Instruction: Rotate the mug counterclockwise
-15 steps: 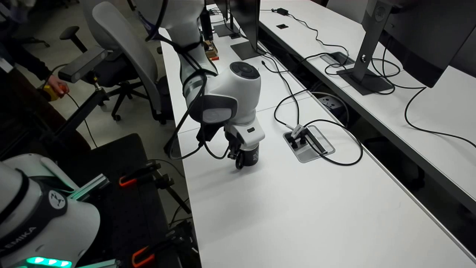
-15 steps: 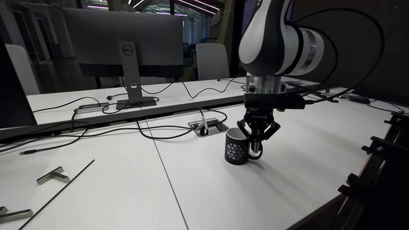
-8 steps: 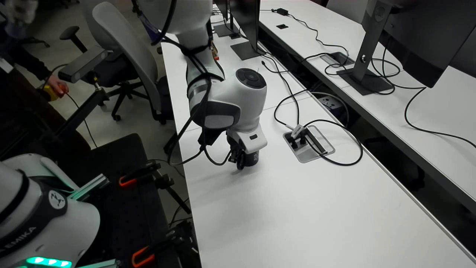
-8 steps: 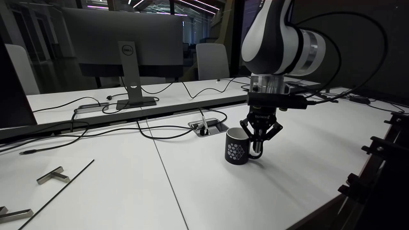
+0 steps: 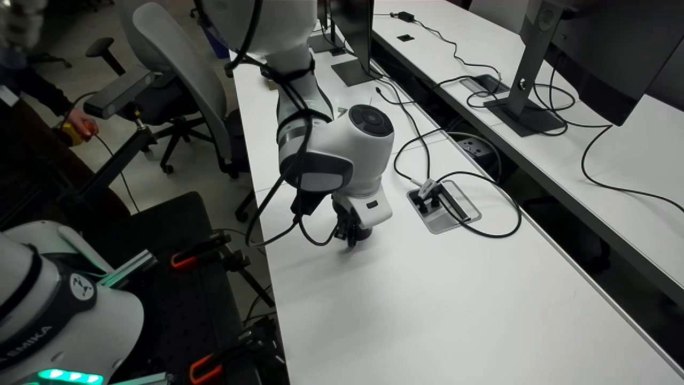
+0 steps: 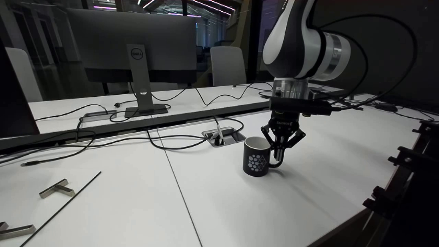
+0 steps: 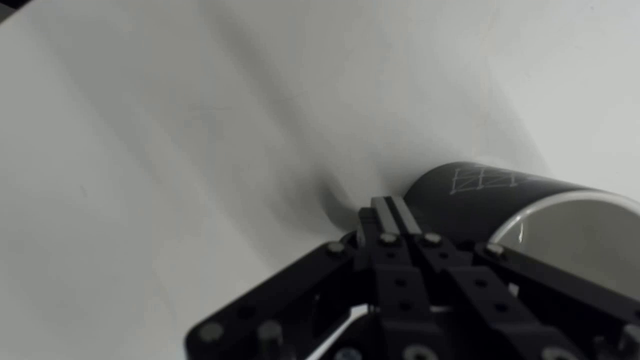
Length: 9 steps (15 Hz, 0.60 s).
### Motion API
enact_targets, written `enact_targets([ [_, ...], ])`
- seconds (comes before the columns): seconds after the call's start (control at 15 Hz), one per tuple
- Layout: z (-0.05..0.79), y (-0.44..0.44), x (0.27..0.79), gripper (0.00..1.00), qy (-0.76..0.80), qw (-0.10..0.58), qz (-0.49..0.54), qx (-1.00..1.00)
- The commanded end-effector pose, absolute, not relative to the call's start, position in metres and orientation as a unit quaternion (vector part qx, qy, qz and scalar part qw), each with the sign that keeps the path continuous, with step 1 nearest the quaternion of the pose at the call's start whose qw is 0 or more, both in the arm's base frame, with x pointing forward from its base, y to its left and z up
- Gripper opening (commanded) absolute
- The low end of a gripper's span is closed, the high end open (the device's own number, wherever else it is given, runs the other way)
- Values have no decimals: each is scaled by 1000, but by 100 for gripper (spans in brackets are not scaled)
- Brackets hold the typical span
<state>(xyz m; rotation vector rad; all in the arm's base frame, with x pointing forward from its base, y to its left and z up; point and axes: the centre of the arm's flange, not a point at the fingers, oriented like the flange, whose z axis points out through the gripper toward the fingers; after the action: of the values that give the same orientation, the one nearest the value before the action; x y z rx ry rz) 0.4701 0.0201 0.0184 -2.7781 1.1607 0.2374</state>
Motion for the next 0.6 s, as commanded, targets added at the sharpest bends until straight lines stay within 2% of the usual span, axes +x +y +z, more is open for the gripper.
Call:
enact_targets([
  [0.0,16,15,475,0,387,67,69,-917],
  [0.53,26,6,486,0,397,54,53,-915],
])
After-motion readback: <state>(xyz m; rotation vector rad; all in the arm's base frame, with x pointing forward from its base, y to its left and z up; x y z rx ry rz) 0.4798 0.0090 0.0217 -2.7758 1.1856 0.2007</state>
